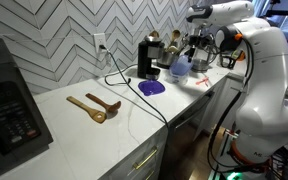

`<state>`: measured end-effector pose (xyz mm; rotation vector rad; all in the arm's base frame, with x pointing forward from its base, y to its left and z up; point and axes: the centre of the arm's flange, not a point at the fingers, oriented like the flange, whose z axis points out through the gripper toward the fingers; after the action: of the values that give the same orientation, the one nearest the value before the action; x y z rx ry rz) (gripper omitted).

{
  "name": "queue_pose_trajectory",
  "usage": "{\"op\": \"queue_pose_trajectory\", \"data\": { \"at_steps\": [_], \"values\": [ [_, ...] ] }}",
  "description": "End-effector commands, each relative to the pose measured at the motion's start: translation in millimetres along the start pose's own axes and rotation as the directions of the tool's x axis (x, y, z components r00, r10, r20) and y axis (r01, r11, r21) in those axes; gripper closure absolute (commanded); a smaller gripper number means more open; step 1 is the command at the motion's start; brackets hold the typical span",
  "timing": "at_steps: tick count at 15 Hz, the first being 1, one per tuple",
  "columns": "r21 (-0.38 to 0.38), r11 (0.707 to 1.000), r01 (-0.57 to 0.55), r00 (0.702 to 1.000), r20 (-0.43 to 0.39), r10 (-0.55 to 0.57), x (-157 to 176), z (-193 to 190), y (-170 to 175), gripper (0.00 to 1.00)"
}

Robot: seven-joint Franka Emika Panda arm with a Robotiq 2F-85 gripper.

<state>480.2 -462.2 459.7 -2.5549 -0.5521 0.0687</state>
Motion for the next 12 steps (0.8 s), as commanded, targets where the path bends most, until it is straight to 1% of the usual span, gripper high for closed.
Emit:
{"op": "queue_pose_trajectory", "data": {
  "at_steps": [1,6,10,12],
  "values": [
    [0.021,0.999,-0.026,0.997,0.069,0.024,-0.1,11.6,-10.6,0.98],
    [0.079,0.994,-0.069,0.990,0.130,0.059,5.3,22.1,-29.0,0.98],
    [0.135,0.979,-0.153,0.976,0.178,0.128,8.9,36.2,-46.8,0.98],
    [0.140,0.971,-0.191,0.964,0.211,0.160,8.7,44.2,-55.2,0.98]
  ]
}}
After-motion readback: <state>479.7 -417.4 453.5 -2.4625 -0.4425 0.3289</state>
